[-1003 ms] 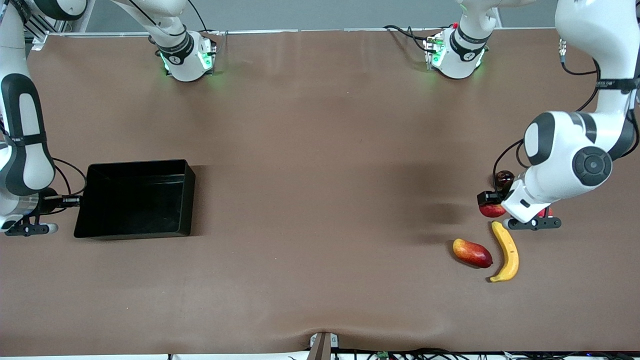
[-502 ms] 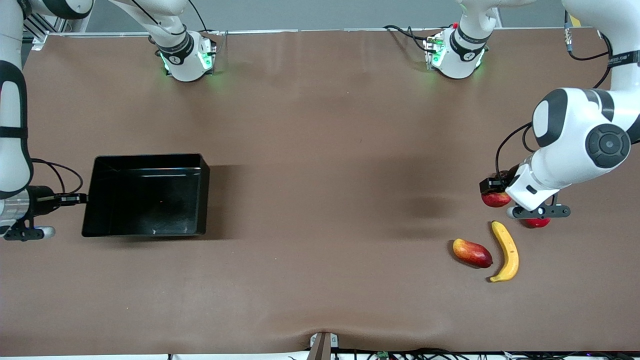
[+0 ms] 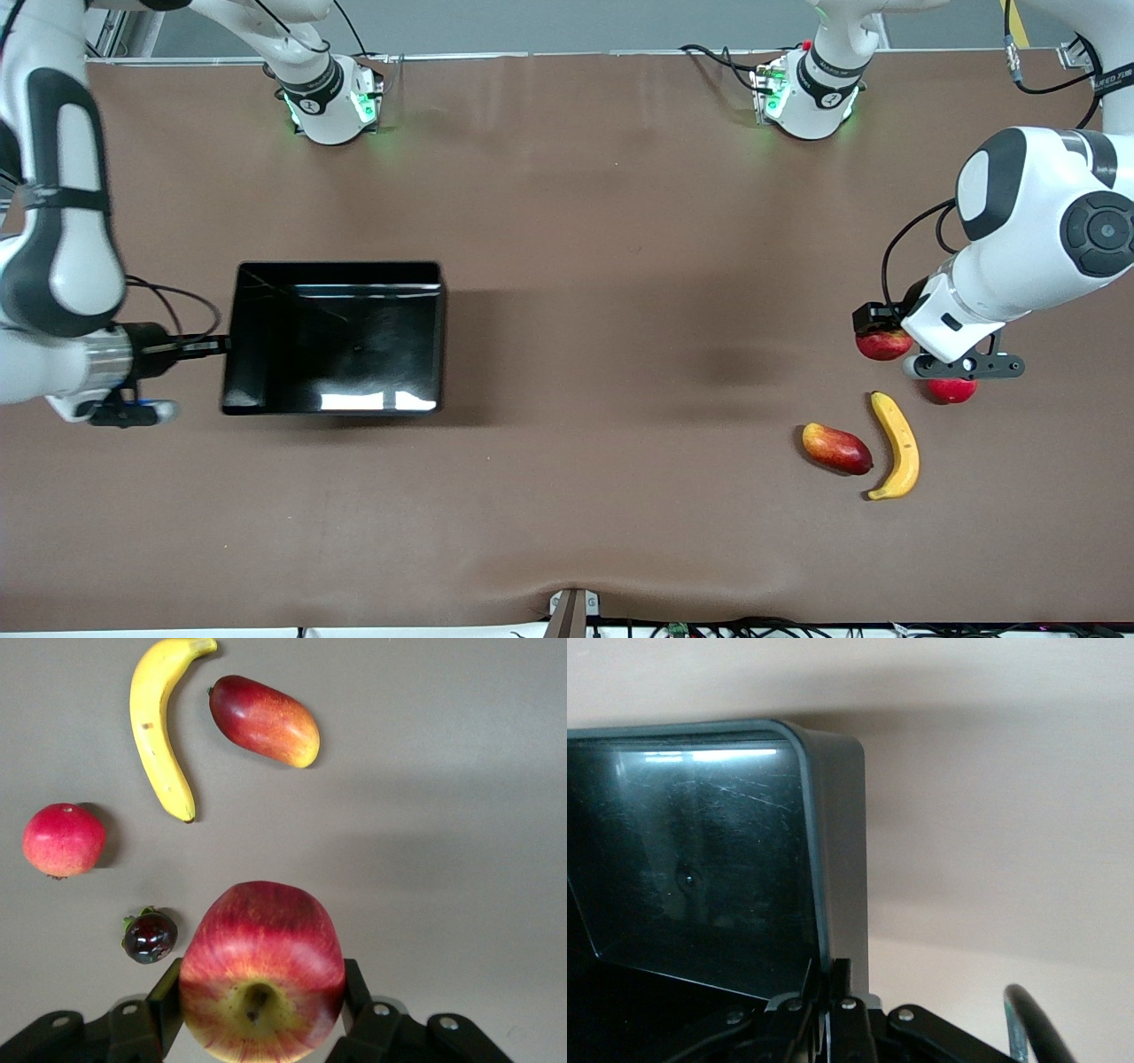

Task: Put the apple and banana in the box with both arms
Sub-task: 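Slide the black box toward the table middle with the right gripper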

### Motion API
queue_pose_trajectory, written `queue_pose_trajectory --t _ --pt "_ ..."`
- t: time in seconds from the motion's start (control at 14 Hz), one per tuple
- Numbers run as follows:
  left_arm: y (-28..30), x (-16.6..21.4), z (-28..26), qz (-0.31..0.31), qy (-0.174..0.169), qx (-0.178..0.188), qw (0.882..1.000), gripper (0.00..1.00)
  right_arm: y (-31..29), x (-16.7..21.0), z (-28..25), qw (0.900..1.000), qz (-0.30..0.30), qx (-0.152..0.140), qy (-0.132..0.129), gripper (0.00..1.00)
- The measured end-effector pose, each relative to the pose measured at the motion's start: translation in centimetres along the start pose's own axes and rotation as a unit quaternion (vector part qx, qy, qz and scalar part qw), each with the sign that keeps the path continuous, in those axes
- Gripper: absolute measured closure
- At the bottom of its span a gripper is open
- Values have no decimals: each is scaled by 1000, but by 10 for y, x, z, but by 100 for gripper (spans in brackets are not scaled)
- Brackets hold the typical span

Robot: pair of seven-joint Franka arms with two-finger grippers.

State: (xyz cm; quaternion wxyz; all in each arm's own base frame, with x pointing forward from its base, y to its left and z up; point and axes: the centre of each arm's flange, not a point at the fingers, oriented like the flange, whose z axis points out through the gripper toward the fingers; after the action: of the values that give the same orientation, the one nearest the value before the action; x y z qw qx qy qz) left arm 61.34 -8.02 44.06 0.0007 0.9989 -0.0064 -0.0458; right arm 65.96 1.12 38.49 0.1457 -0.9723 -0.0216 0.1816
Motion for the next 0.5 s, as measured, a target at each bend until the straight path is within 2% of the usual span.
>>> queue_pose_trajectory --t 0.14,0.29,0.5 --pt "8 -2 1 7 -4 0 1000 29 -66 4 15 1000 -15 3 1 94" --pt "17 -3 -1 15 -4 -1 1000 29 -123 6 33 999 -32 -11 13 94" --pt "21 -4 -8 16 -8 -1 1000 29 -192 4 64 999 -9 -23 35 94"
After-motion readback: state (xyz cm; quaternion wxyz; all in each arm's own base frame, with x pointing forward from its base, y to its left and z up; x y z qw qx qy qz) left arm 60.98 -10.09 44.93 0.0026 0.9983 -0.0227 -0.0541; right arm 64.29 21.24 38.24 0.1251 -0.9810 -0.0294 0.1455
